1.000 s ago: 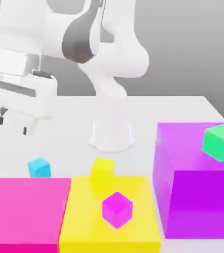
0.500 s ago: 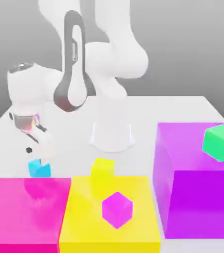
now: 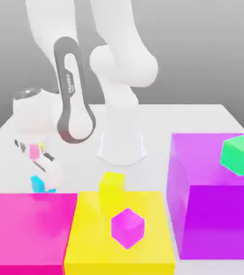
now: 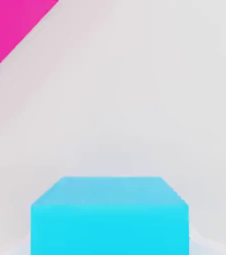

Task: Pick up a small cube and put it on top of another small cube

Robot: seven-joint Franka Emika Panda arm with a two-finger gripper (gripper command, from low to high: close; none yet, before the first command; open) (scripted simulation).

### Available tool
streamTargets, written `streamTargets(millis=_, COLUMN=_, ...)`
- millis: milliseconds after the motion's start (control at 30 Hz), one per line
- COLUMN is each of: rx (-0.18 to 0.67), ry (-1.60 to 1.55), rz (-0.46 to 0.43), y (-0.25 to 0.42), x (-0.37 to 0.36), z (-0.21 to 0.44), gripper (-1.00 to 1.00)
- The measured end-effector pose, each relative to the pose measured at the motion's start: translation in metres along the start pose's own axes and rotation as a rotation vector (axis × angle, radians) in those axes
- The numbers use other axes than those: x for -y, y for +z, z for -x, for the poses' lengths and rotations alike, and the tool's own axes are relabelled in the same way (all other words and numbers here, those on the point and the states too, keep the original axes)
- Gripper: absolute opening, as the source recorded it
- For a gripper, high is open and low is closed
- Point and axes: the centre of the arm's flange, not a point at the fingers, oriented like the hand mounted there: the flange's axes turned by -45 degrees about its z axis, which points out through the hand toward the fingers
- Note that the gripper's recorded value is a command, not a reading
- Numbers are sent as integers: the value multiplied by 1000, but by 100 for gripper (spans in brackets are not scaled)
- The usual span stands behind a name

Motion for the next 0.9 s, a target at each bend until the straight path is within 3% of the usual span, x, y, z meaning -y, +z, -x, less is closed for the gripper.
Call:
streamTargets(millis=367, rx=1, ry=-6, rz=-1, y=-61, x=3, z=1, gripper=-100)
streamTargets(millis=900, rx=-3, ry=-233, rz=15, y=-134, x=140, z=21, gripper=-100)
